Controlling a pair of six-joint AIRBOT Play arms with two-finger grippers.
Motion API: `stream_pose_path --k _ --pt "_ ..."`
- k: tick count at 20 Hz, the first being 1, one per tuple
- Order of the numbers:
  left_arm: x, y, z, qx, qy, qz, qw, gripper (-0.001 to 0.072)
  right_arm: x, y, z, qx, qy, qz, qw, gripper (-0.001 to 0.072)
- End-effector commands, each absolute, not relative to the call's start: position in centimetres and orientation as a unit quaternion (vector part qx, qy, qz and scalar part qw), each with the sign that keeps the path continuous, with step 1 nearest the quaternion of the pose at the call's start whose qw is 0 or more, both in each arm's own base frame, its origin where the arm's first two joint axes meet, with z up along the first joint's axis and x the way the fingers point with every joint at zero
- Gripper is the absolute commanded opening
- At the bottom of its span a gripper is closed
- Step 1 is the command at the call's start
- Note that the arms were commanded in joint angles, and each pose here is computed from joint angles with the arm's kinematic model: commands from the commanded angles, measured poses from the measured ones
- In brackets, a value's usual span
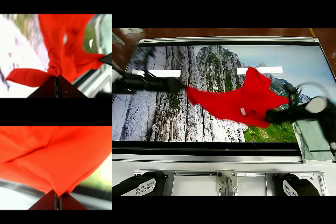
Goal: Fold the shirts.
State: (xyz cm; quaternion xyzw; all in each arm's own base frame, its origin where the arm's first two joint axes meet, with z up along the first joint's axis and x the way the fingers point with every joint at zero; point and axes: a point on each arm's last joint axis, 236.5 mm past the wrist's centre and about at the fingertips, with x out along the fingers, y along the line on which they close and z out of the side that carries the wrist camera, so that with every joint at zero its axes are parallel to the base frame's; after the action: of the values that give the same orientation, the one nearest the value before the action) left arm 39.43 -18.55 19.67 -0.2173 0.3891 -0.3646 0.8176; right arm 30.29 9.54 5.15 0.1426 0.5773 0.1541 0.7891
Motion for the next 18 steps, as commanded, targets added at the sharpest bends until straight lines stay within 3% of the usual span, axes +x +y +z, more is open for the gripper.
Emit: stream_pose_path --k 1,4,6,8,12,15,18 --pt "36.2 -17.5 41.5 -0.188 0.124 -0.427 0.876 0.0037 32.7 7.1 27.0 0.055 0.328 0.144 0.932 0.0057" --pt "26.4 -15.7 58.6 -0.102 -0.145 -0.406 0.896 0.0037 28.2 5.6 46.8 0.063 0.074 0.116 0.988 0.0057" --pt "19.4 -14.3 64.9 -0.073 -0.267 -0.372 0.886 0.0037 24.5 5.4 52.1 0.079 0.007 0.115 0.99 0.0056" --pt "15.3 -13.3 66.5 -0.042 -0.312 -0.334 0.888 0.0037 22.8 5.7 52.4 0.089 0.015 0.12 0.989 0.0057" --pt "14.7 -13.8 62.6 0.035 -0.25 -0.305 0.918 0.0037 23.2 5.5 48.1 0.078 0.105 0.11 0.985 0.0058" --pt "19.3 -13.3 55.7 0.041 -0.103 -0.292 0.95 0.0037 24.7 5.4 41.6 0.066 0.244 0.102 0.962 0.0058" --pt "25.0 -12.0 47.8 0.031 0.025 -0.273 0.961 0.0037 26.7 5.3 33.1 0.057 0.405 0.098 0.907 0.0058"
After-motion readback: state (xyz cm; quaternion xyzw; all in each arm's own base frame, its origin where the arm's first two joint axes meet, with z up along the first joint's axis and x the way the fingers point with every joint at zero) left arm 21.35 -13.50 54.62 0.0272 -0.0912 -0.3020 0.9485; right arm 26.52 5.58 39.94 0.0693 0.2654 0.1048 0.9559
